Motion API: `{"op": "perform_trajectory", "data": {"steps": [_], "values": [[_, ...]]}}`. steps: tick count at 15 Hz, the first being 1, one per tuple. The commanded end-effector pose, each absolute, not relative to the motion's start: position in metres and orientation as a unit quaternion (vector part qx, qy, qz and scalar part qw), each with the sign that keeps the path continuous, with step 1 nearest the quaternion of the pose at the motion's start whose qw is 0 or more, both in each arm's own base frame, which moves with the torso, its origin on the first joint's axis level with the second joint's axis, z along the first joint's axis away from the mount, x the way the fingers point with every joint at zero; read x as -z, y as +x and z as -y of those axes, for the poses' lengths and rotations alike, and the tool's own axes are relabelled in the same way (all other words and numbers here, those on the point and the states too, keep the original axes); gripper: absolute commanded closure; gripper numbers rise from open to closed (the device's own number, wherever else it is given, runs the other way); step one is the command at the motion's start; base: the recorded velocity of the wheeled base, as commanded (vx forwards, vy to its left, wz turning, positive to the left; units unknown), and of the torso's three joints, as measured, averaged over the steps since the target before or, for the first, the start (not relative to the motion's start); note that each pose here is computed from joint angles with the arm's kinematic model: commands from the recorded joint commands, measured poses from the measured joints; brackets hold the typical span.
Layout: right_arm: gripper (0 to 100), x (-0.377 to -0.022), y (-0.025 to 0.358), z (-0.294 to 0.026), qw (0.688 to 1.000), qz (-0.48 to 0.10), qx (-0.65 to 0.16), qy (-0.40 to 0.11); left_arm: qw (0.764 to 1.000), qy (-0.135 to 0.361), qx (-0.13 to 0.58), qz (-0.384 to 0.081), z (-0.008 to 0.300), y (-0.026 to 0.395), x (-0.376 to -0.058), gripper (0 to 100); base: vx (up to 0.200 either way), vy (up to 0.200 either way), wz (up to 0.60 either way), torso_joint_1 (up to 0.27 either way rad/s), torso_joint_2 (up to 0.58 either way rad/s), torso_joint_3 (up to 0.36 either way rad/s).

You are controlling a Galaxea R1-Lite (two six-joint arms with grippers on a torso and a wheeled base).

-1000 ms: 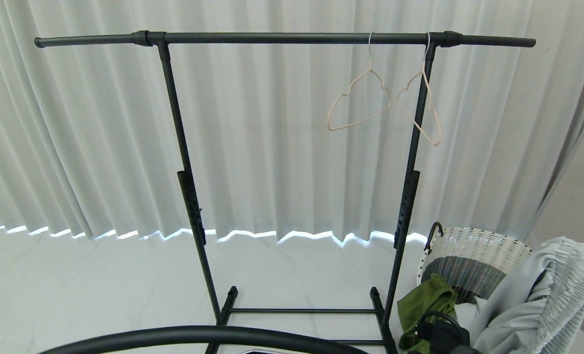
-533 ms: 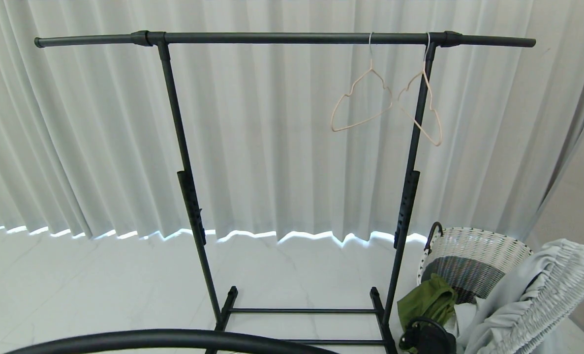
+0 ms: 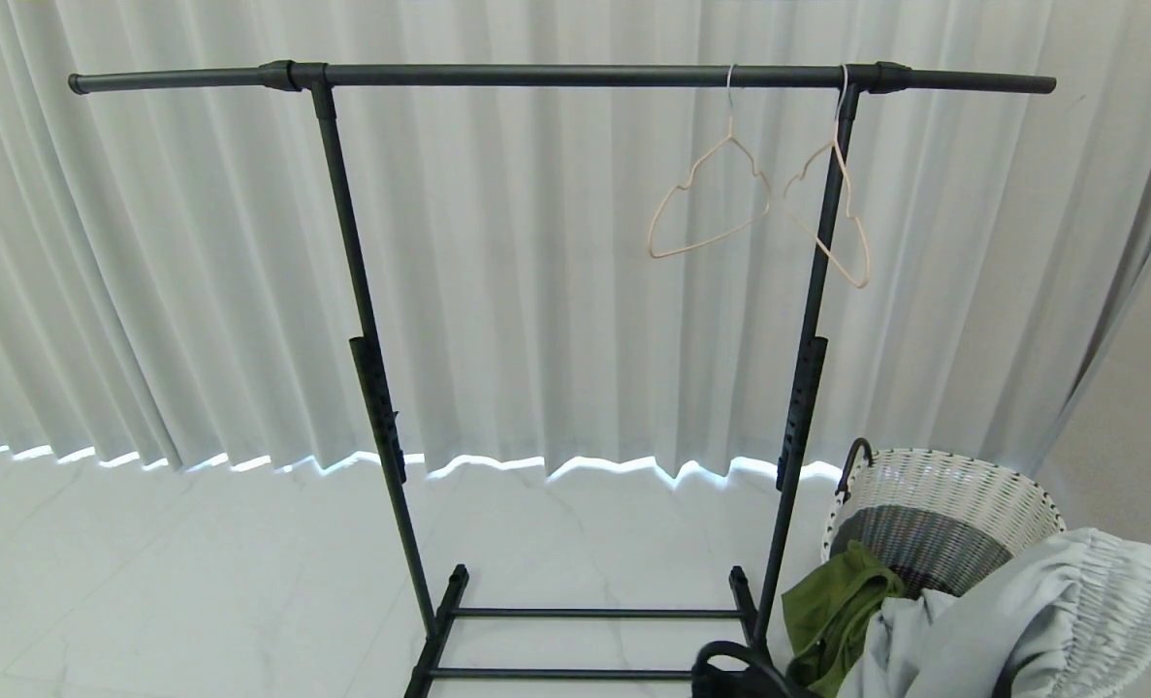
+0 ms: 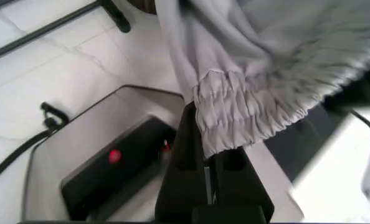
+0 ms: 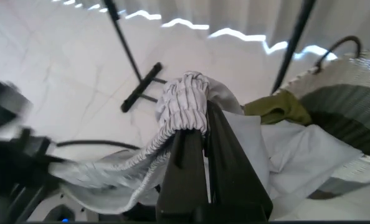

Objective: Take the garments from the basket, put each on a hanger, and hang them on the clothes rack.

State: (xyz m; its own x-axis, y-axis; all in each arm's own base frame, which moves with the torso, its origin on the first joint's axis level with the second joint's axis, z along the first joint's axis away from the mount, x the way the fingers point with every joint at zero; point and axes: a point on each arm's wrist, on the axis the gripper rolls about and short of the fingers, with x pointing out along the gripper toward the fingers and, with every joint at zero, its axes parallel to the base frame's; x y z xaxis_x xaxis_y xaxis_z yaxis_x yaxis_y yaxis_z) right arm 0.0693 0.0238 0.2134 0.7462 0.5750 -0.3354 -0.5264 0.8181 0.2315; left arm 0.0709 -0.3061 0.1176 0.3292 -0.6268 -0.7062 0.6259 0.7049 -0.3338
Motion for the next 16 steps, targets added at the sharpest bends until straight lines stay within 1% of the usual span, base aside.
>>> {"op": "perform_trajectory", "data": {"steps": [1, 4, 6, 7, 8, 11, 12, 14, 16], "values": [[100, -0.211, 0.064, -0.028, 0.921, -0.198, -0.332, 0.054, 0.802, -0.033, 0.443, -0.399, 0.226, 0.036, -0.190, 100, 0.000, 0.000, 0.00, 0.000, 0.00, 0.000], [100, -0.211, 0.062, -0.039, 0.889, -0.203, -0.408, 0.037, 0.797, -0.071, 0.475, -0.366, 0.191, 0.027, -0.222, 100, 0.000, 0.000, 0.00, 0.000, 0.00, 0.000], [100, -0.210, 0.066, -0.046, 0.877, -0.211, -0.430, 0.032, 0.786, -0.066, 0.494, -0.366, 0.173, 0.017, -0.230, 100, 0.000, 0.000, 0.00, 0.000, 0.00, 0.000], [100, -0.210, 0.071, -0.049, 0.876, -0.210, -0.432, 0.031, 0.784, -0.068, 0.500, -0.363, 0.169, 0.015, -0.232, 100, 0.000, 0.000, 0.00, 0.000, 0.00, 0.000], [100, -0.209, 0.077, -0.052, 0.877, -0.210, -0.432, 0.031, 0.788, -0.072, 0.494, -0.361, 0.169, 0.017, -0.232, 100, 0.000, 0.000, 0.00, 0.000, 0.00, 0.000], [100, -0.205, 0.094, -0.062, 0.878, -0.201, -0.434, 0.031, 0.807, -0.088, 0.465, -0.353, 0.164, 0.029, -0.234, 100, 0.000, 0.000, 0.00, 0.000, 0.00, 0.000], [100, -0.206, 0.100, -0.065, 0.879, -0.196, -0.434, 0.032, 0.817, -0.092, 0.448, -0.350, 0.163, 0.036, -0.234, 100, 0.000, 0.000, 0.00, 0.000, 0.00, 0.000], [100, -0.206, 0.112, -0.072, 0.881, -0.184, -0.435, 0.033, 0.847, -0.078, 0.410, -0.329, 0.158, 0.056, -0.232, 100, 0.000, 0.000, 0.00, 0.000, 0.00, 0.000], [100, -0.206, 0.123, -0.077, 0.882, -0.174, -0.436, 0.034, 0.868, -0.065, 0.379, -0.315, 0.152, 0.071, -0.232, 100, 0.000, 0.000, 0.00, 0.000, 0.00, 0.000]]}}
